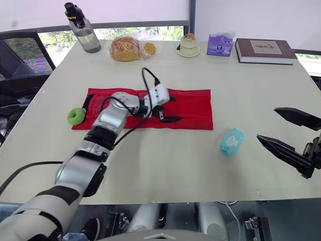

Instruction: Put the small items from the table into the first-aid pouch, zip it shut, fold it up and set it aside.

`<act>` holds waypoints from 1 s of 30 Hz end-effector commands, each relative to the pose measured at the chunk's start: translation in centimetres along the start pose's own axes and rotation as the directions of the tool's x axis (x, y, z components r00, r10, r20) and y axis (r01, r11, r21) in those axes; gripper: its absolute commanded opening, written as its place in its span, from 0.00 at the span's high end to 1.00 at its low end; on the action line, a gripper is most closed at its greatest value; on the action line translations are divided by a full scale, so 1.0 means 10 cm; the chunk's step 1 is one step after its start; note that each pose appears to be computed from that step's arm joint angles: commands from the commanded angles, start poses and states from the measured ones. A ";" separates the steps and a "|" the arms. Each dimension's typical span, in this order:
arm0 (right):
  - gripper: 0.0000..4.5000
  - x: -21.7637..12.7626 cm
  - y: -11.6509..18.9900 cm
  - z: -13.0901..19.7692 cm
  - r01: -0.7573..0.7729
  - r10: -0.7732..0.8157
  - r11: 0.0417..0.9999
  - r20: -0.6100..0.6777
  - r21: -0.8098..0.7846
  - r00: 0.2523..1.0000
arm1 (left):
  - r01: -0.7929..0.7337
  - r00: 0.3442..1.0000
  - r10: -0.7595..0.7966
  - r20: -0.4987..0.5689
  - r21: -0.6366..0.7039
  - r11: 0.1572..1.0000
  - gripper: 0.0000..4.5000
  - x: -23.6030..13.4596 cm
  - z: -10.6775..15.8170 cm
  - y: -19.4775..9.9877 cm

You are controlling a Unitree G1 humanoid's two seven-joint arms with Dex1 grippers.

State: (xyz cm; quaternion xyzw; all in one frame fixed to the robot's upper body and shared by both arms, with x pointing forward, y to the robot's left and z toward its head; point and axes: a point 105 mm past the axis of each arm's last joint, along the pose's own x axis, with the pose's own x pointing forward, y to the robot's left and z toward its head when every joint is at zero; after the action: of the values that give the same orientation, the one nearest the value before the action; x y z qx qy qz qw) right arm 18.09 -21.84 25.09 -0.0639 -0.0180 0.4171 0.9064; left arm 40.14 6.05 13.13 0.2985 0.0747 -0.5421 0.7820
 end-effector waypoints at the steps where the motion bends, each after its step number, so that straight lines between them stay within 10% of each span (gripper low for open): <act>1: 0.00 -0.04 0.04 0.11 0.030 -0.029 0.998 0.026 -0.055 0.999 | -0.016 1.000 0.017 -0.019 0.064 0.998 0.03 0.08 0.03 0.05; 9: 0.00 -0.06 0.06 0.10 0.056 -0.055 0.997 0.025 -0.060 0.998 | -0.042 0.998 0.045 -0.031 0.104 0.994 0.08 0.22 0.06 0.09; 18: 0.00 -0.11 0.06 0.13 0.068 -0.067 0.995 0.021 -0.074 0.998 | -0.034 0.999 0.034 0.003 0.089 0.995 0.96 0.26 0.11 0.08; 30: 0.00 -0.16 -0.23 -0.06 0.243 -0.261 0.956 -0.102 -0.162 0.960 | -0.049 0.997 0.045 0.066 0.059 0.997 0.99 0.36 0.27 0.06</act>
State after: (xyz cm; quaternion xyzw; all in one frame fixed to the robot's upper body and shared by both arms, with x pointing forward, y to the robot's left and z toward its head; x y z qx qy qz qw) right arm 18.41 -24.06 25.13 -0.1274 -0.0154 0.3196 0.9388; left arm 41.24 2.79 11.98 0.3104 0.0586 -0.5370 0.7822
